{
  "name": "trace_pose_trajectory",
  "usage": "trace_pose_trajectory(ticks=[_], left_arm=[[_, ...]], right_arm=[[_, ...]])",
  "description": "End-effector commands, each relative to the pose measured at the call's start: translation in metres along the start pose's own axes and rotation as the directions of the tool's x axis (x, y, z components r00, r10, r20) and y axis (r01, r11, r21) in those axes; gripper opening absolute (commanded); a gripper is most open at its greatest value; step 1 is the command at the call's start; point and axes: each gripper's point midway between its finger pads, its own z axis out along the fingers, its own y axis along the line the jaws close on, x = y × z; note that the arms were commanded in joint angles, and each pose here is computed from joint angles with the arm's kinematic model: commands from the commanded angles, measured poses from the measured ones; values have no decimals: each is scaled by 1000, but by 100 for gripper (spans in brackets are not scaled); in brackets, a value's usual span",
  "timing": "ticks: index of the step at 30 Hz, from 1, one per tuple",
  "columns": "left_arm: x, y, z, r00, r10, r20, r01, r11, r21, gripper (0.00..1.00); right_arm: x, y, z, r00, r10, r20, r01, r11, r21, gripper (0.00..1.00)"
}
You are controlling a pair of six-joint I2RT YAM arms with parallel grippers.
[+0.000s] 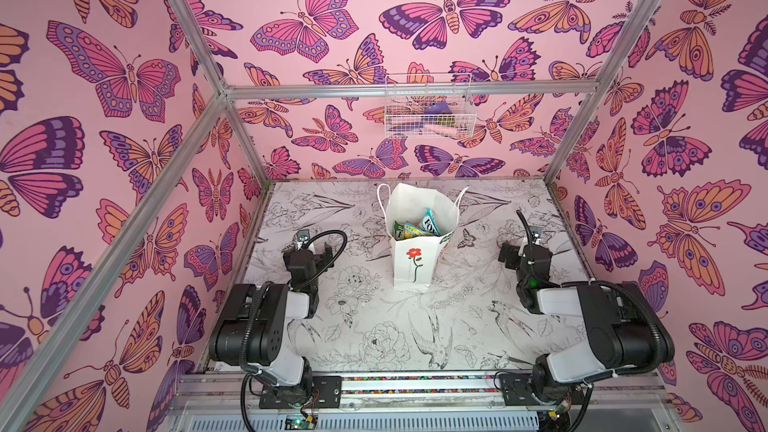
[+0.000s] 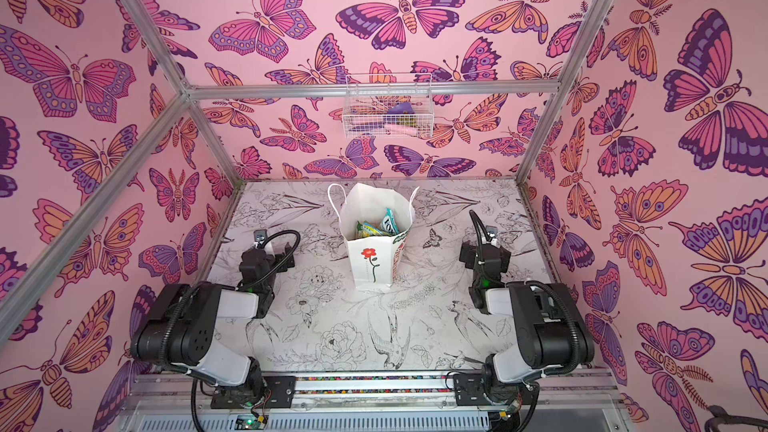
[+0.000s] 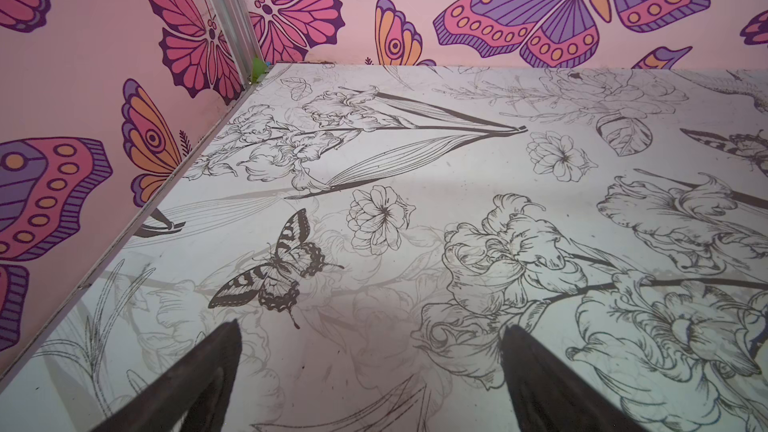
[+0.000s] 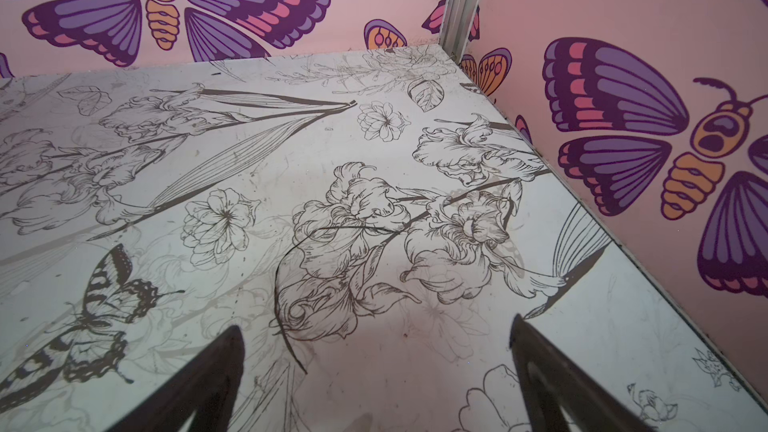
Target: Place the snacks into the paper bag
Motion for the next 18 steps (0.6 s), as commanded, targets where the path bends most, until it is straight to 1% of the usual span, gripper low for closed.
trace_pose_trajectory(ticks=[1, 18], left_arm=[[-3, -1, -1, 1000, -2, 6, 2, 1000, 12, 99], [-3, -2, 0, 1000, -5, 0, 5, 1000, 19, 99]], right_arm=[[-10, 0, 0, 999, 24, 23, -24, 1000, -5, 99], [-10, 0, 0, 999, 24, 23, -24, 1000, -5, 99]])
